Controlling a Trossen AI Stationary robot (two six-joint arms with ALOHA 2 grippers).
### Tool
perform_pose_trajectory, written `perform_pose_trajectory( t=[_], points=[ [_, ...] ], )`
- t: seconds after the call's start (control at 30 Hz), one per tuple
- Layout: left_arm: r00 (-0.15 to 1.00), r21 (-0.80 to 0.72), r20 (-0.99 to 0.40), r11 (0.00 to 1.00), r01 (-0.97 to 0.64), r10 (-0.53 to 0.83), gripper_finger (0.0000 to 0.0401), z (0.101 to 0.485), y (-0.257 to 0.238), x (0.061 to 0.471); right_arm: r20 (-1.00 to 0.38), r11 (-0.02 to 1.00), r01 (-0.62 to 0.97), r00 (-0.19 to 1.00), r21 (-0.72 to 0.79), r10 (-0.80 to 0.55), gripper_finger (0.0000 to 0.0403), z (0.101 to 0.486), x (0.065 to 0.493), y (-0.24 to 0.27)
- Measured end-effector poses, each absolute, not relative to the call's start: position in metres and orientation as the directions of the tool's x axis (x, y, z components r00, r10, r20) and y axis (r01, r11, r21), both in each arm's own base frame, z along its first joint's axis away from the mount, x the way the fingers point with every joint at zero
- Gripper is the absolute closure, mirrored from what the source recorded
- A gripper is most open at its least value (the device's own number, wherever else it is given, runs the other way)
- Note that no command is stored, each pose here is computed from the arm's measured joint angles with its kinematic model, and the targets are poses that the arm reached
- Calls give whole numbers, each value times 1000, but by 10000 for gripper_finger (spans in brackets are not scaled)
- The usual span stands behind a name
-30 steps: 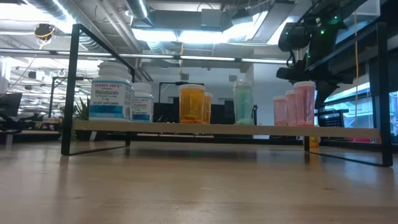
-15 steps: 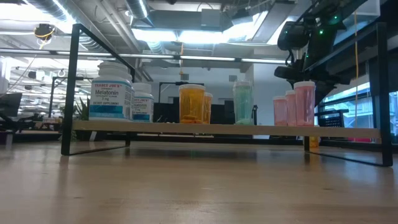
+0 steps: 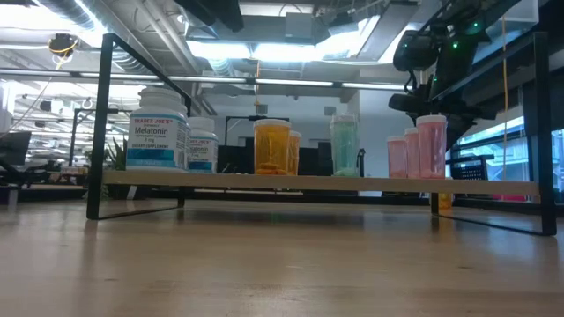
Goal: Pick and place medicine bottles onto shelf by color
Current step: Put the orange pill bottle on the shelf aligned with the other orange pill bottle
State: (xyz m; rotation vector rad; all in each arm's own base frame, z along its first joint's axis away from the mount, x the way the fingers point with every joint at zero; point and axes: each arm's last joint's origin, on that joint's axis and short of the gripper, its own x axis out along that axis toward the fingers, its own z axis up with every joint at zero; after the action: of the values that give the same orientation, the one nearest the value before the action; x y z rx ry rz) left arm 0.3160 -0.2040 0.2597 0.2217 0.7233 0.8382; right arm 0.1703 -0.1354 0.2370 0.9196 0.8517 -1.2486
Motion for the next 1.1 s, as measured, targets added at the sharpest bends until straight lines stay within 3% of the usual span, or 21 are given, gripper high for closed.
perform_pose_trajectory(
  t=[0.47,1.1],
  points=[
    [451,432,-506,669,-605,735,75,259,-205,317,-911,80,991,126,103,-392,173,237,170,-135],
    [516,285,-512,702,-653,687,75,258,-212,328,-918,85,993,110,84,-381,173,236,169,-134]
  ],
)
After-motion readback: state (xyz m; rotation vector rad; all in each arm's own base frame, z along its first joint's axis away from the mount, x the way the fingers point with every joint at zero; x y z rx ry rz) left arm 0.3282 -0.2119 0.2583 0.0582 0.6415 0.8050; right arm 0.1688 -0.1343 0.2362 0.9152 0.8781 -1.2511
